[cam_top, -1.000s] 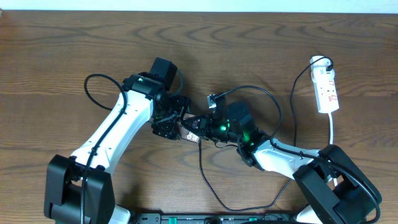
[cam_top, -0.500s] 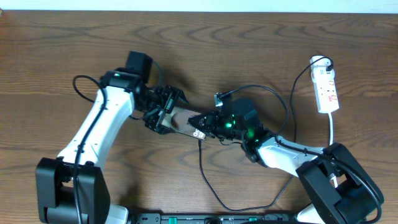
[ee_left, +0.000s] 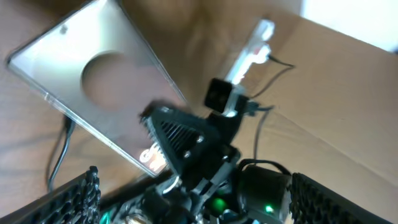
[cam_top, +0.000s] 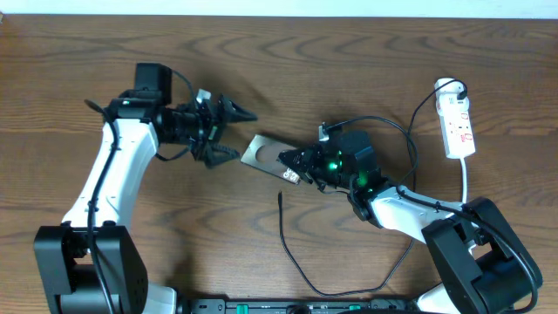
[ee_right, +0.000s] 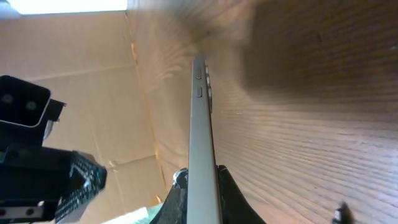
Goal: Plug charger to phone and switch on socket
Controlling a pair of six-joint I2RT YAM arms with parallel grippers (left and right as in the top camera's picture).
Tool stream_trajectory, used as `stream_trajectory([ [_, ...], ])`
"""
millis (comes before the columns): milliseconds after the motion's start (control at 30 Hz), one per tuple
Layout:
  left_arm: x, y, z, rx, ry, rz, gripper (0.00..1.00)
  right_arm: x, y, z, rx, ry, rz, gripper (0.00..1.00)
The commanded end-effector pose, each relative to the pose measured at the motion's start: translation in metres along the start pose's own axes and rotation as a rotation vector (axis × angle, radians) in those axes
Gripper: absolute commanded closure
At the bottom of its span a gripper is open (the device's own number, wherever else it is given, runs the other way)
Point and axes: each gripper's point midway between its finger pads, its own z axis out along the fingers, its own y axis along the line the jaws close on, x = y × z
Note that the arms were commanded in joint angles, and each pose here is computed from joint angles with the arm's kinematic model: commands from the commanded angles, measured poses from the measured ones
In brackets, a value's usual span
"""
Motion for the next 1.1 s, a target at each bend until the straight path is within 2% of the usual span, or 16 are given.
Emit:
stream_trajectory([
  [0, 0.001, -0.012, -0.01, 0.075, 0.003, 0.084, 0.08, -0.014, 0.015, -0.001, -0.046, -0.055, 0.029, 0.99],
  [267, -0.017, 0.017, -0.011, 0.152, -0.031, 0.08, 0.07, -0.033, 0.048, -0.006, -0.173, -0.154, 0.009, 0.99],
  [500, -0.026, 0.036, 0.002, 0.22, -0.052, 0.038, 0.03, -0.038, 0.05, -0.007, -0.183, -0.19, 0.058, 0.99],
  [533, -0.028, 0.038, 0.004, 0.234, -0.06, 0.023, 0.0, -0.038, 0.051, -0.006, -0.188, -0.192, 0.084, 0.99],
  [833, -0.049, 0.033, 0.003, 0.331, -0.165, -0.027, 0.03, -0.028, 0.06, 0.001, -0.23, -0.198, 0.291, 0.99],
  [1067, -0.055, 0.024, 0.001, 0.349, -0.207, 0.002, 0.02, -0.009, 0.068, 0.011, -0.261, -0.194, 0.454, 0.99],
])
